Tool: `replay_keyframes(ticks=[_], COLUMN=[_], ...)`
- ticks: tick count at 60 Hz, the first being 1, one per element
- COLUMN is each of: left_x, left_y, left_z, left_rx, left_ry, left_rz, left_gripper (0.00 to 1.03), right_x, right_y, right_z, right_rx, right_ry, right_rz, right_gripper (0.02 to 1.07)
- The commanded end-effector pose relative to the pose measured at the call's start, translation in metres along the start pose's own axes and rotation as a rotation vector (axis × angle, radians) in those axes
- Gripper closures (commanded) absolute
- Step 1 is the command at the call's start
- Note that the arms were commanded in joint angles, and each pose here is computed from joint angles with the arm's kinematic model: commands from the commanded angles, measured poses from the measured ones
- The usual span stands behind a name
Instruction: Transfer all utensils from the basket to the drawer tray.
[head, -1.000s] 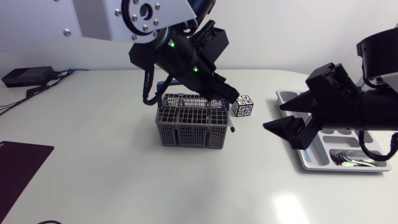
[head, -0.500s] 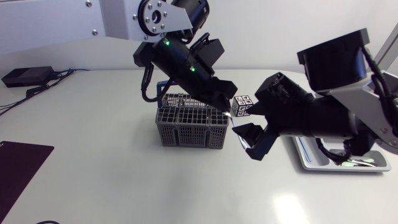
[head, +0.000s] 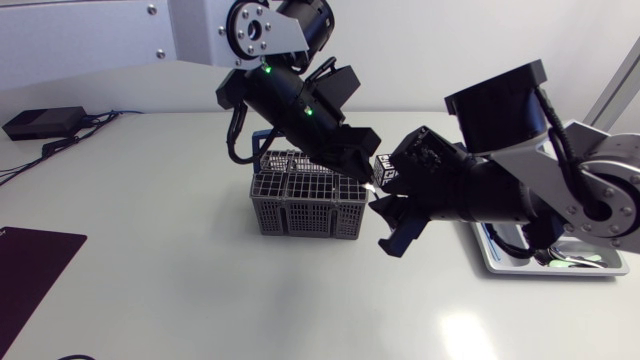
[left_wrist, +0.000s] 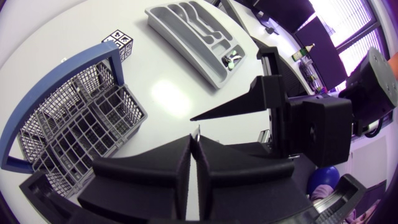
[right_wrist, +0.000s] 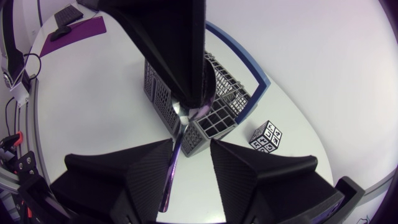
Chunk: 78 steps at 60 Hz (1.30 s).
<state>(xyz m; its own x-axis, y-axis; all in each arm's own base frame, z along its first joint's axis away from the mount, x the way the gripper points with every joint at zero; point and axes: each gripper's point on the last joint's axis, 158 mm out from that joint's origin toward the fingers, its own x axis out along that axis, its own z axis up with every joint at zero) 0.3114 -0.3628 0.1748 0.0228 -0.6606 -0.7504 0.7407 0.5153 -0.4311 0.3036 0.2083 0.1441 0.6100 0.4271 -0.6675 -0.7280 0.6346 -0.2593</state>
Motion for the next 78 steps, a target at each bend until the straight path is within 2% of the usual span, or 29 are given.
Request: replay_keyframes(ticks=[1, 5, 18, 21, 27, 31, 38, 41, 45, 51, 58, 62, 64, 66, 67, 69, 78], left_x=[-0.002, -0.002, -0.005, -0.006, -0.008, -0.01, -0.014, -0.017, -0.025, -0.037, -0.056, -0.066, -0.068, -0.071, -0.073, -0.075, -0.079], left_y=[0.0, 0.0, 0.001, 0.001, -0.002, -0.004, -0.005, -0.006, -0.006, -0.003, 0.004, 0.01, 0.012, 0.015, 0.017, 0.02, 0.044], left_z=[0.006, 0.006, 0.008, 0.009, 0.01, 0.011, 0.014, 0.017, 0.021, 0.027, 0.037, 0.041, 0.041, 0.042, 0.043, 0.043, 0.039], left_rx=[-0.024, -0.024, -0.026, -0.025, -0.025, -0.024, -0.017, -0.014, -0.009, -0.005, 0.001, -0.001, -0.002, -0.003, -0.003, -0.004, -0.01], left_ry=[-0.005, -0.005, -0.012, -0.015, -0.02, -0.024, -0.036, -0.046, -0.068, -0.099, -0.159, -0.189, -0.195, -0.204, -0.211, -0.218, -0.228], left_rz=[-0.012, -0.013, -0.011, -0.012, -0.025, -0.029, -0.028, -0.026, -0.023, -0.011, 0.009, 0.023, 0.029, 0.037, 0.04, 0.051, 0.174], left_gripper=[1.0, 1.0, 0.96, 0.95, 0.84, 0.83, 0.75, 0.75, 0.67, 0.63, 0.52, 0.41, 0.34, 0.21, 0.12, 0.03, 0.04], right_x=[0.002, 0.002, 0.002, 0.002, 0.0, 0.0, -0.003, -0.004, -0.006, -0.009, -0.016, -0.021, -0.024, -0.027, -0.029, -0.032, -0.05], right_y=[0.002, 0.003, 0.01, 0.011, 0.014, 0.016, 0.019, 0.021, 0.02, 0.018, 0.011, 0.003, -0.002, -0.01, -0.014, -0.023, -0.056], right_z=[0.002, 0.002, -0.002, -0.004, -0.006, -0.008, -0.013, -0.015, -0.02, -0.03, -0.047, -0.058, -0.064, -0.073, -0.077, -0.085, -0.122], right_rx=[0.017, 0.013, -0.002, -0.005, -0.006, -0.008, -0.011, -0.011, -0.011, -0.013, -0.015, -0.01, -0.006, -0.002, -0.002, -0.001, -0.027], right_ry=[-0.001, -0.002, 0.005, 0.009, 0.009, 0.013, 0.019, 0.02, 0.025, 0.035, 0.057, 0.064, 0.068, 0.077, 0.08, 0.088, 0.12], right_rz=[-0.002, 0.0, 0.015, 0.02, 0.031, 0.036, 0.045, 0.058, 0.062, 0.069, 0.087, 0.101, 0.103, 0.099, 0.096, 0.085, 0.058], right_gripper=[0.84, 0.95, 1.0, 1.0, 1.01, 1.01, 1.01, 1.01, 1.01, 1.01, 1.01, 1.01, 1.01, 1.01, 1.01, 1.01, 1.01])
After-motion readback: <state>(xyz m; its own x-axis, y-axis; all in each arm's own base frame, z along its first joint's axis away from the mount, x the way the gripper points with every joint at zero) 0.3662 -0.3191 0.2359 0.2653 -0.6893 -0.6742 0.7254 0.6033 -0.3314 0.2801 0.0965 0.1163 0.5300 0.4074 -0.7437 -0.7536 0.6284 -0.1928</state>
